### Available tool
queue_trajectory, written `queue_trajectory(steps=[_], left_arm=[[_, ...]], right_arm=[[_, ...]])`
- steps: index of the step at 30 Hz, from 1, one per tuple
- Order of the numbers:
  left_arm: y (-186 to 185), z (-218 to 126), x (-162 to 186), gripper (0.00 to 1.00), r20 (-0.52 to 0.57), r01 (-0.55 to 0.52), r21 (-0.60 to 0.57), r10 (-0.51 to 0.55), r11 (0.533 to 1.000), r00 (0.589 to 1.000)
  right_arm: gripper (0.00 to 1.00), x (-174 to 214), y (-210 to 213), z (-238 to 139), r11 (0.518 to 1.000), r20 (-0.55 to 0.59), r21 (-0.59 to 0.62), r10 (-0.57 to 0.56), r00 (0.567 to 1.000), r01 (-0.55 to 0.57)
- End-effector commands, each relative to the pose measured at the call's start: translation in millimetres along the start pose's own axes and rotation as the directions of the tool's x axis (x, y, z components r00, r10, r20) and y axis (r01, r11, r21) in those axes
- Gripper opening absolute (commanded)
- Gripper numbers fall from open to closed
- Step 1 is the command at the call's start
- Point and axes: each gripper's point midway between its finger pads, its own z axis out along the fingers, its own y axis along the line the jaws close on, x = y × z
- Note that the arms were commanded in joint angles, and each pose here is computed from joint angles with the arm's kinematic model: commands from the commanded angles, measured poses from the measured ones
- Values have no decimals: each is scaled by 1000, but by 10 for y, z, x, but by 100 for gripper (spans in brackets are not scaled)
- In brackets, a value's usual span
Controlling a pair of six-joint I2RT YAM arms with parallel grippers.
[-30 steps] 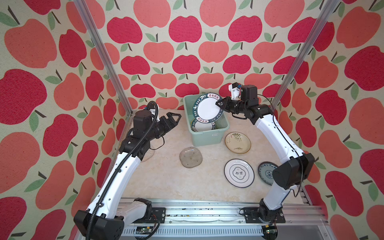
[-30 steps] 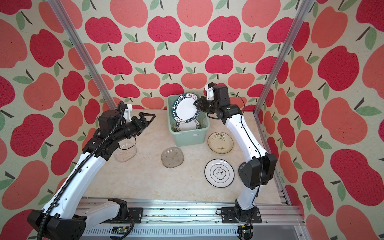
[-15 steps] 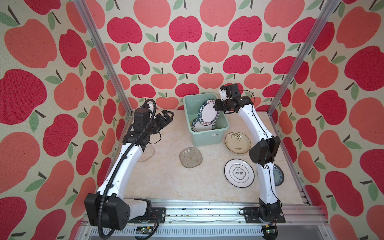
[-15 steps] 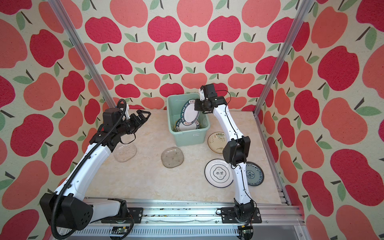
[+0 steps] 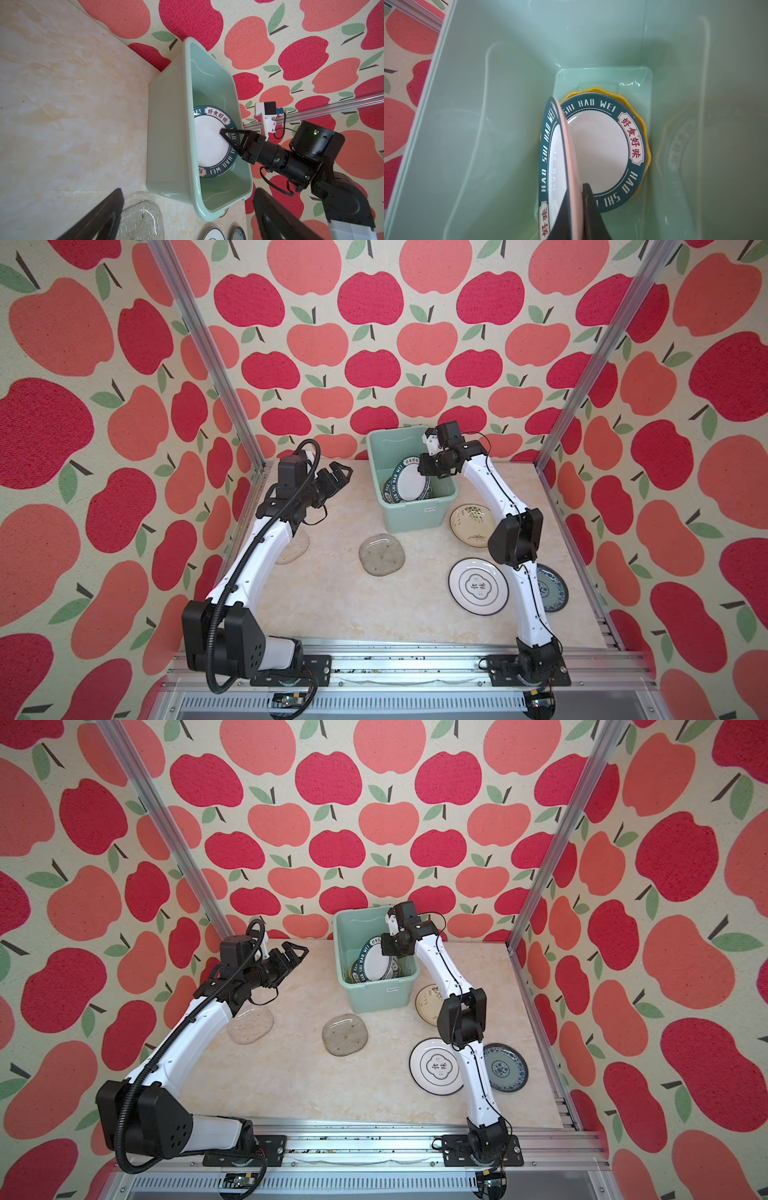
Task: Place the plates into the plastic bin on the countertop
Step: 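Carry the upright plate into the bin with the right gripper, then lower the plate onto the stack and open the right gripper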
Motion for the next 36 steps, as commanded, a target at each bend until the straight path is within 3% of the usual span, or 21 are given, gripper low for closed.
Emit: queue_trajectory(steps=[1, 11, 27, 31, 36], left_arm=[[26, 4, 26, 99, -14, -19, -3, 19, 1000, 1000], [86, 33, 27, 99, -25, 12, -18, -13, 1000, 1000], [116, 63, 57, 99, -46, 24, -26, -25, 999, 999], [131, 89, 63, 99, -55, 29, -32, -31, 999, 998], [155, 141, 88, 99, -72, 39, -37, -41, 999, 997]], right_arm=[[1, -3, 29, 76, 999, 6, -32, -10, 1000, 10], [14, 155, -51, 218, 999, -46, -36, -2, 999, 1], [25, 358, -244, 420, 1000, -95, -6, 27, 995, -28], [31, 422, -332, 493, 999, -104, 28, 23, 994, -21], [32, 485, -460, 592, 997, -101, 76, 6, 995, 1]])
